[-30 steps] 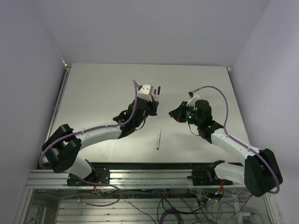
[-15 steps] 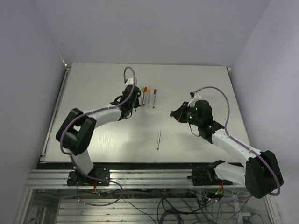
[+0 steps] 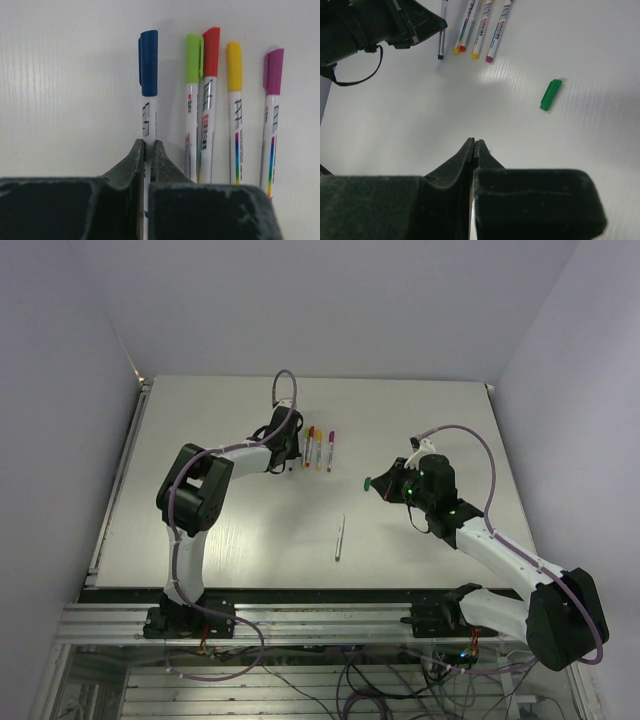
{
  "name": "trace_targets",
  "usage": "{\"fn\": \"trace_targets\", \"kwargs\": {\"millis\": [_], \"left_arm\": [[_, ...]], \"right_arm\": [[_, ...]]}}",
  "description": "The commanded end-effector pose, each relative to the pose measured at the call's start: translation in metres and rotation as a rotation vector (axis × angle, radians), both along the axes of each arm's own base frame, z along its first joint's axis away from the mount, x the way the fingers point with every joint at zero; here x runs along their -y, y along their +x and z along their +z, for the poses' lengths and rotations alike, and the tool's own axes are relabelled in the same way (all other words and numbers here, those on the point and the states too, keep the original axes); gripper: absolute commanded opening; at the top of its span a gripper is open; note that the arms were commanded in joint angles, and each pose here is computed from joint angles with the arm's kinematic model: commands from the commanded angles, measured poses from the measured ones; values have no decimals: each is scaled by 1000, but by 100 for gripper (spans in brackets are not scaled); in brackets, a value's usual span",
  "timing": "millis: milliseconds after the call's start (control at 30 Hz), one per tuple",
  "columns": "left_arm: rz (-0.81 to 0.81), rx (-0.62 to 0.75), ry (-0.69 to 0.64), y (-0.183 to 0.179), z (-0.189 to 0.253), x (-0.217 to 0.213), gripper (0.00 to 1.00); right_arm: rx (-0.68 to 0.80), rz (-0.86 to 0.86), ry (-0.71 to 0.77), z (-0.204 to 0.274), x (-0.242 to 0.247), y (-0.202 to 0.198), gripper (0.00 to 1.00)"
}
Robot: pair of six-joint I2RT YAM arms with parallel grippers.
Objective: Insert the pens into the pen caps
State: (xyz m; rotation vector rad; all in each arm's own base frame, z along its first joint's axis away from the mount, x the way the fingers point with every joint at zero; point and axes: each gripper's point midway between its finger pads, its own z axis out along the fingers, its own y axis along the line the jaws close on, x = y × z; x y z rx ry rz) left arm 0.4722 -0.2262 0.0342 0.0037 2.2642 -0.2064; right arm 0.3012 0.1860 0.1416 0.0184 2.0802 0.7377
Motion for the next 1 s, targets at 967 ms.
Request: {"fn": "trace_targets", "kwargs": {"millis": [967], "left_arm": [[61,68,-19,28,30,0,37]], "right_arm": [[51,6,-6,10,-2,7,0]]}}
